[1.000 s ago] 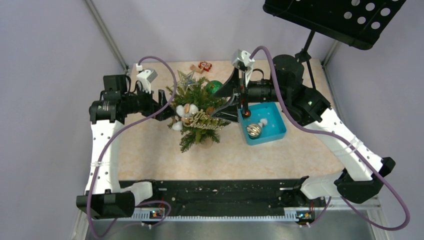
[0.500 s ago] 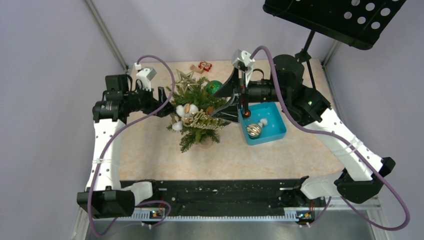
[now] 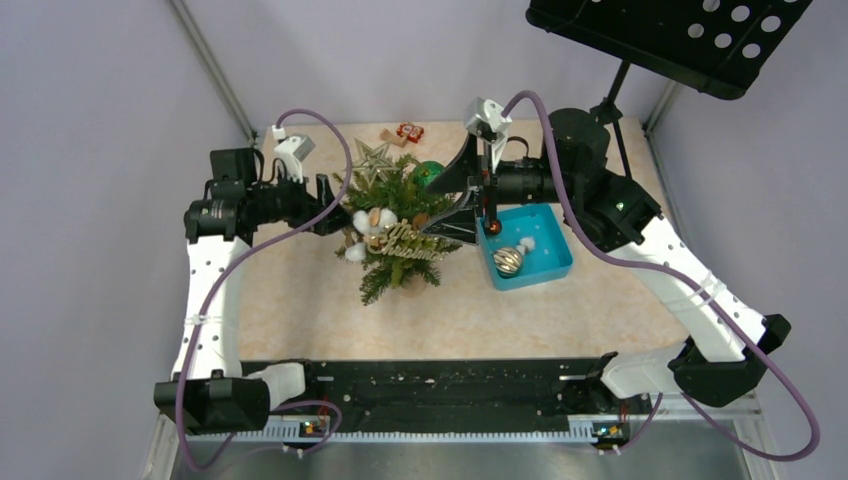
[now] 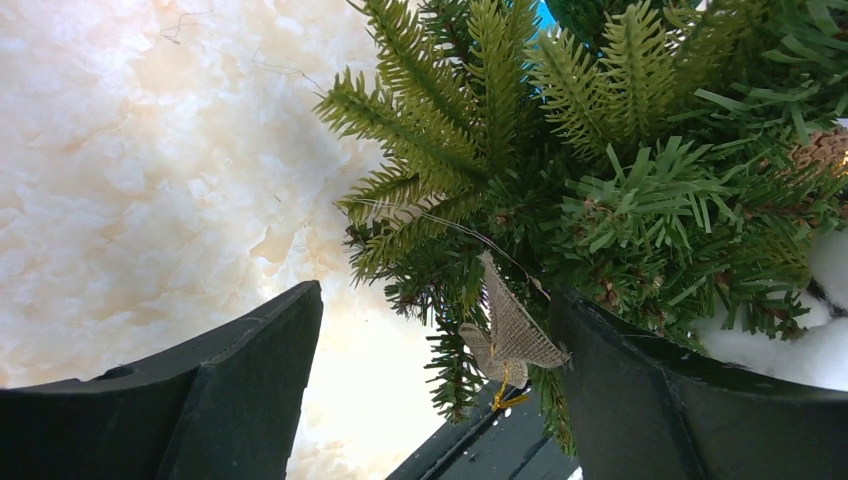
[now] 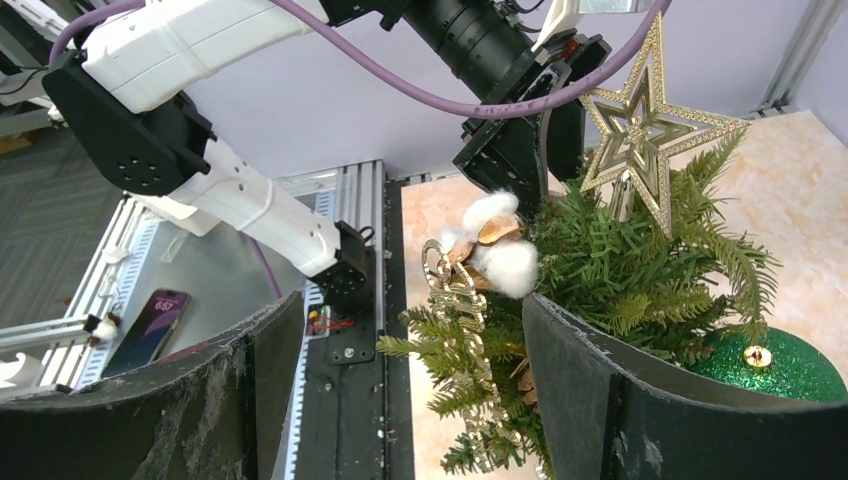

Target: Decorate the small christmas tree

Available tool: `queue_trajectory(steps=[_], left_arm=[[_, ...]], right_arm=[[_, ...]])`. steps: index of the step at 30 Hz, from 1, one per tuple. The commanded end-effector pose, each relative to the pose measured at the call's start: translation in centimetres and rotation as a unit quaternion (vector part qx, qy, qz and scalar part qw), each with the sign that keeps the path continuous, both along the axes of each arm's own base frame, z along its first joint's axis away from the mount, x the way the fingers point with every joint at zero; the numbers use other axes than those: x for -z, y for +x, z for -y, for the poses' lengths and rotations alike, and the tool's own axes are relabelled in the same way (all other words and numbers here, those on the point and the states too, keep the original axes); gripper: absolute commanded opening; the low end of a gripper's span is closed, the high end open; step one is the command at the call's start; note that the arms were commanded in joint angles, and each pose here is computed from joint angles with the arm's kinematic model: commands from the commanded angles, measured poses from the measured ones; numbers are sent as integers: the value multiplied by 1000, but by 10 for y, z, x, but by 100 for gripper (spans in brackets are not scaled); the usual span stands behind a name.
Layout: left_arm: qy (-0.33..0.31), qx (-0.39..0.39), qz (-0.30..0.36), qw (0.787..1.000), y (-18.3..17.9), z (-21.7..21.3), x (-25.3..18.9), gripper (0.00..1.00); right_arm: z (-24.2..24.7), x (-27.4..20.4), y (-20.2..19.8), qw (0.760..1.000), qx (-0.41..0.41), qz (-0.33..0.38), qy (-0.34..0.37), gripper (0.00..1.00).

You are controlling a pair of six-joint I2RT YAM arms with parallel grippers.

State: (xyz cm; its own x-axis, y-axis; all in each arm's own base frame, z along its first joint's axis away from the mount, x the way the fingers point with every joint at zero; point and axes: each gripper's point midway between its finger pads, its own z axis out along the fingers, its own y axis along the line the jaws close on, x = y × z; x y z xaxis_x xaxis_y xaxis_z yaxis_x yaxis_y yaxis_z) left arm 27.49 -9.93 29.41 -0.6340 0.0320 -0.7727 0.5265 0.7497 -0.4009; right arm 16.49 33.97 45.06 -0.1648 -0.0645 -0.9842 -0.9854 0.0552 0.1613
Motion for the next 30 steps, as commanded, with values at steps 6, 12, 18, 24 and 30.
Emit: queue_trajectory(steps=[6, 12, 18, 24, 30], left_arm=[[14, 8, 35, 999, -10, -2, -22, 79], [17, 13, 33, 999, -17, -2, -24, 60], [23, 19, 37, 999, -23, -2, -27, 34], [27, 16, 36, 999, -25, -3, -29, 0], [12, 17, 48, 999, -31, -6, -39, 0]], right_arm=[[1, -9, -1, 1000, -4, 12, 15, 79], [0, -8, 0, 1000, -4, 11, 14, 79], [0, -7, 0, 1000, -4, 11, 13, 79], [1, -7, -1, 1000, -4, 12, 14, 79], [3, -7, -1, 1000, 0, 16, 14, 79]])
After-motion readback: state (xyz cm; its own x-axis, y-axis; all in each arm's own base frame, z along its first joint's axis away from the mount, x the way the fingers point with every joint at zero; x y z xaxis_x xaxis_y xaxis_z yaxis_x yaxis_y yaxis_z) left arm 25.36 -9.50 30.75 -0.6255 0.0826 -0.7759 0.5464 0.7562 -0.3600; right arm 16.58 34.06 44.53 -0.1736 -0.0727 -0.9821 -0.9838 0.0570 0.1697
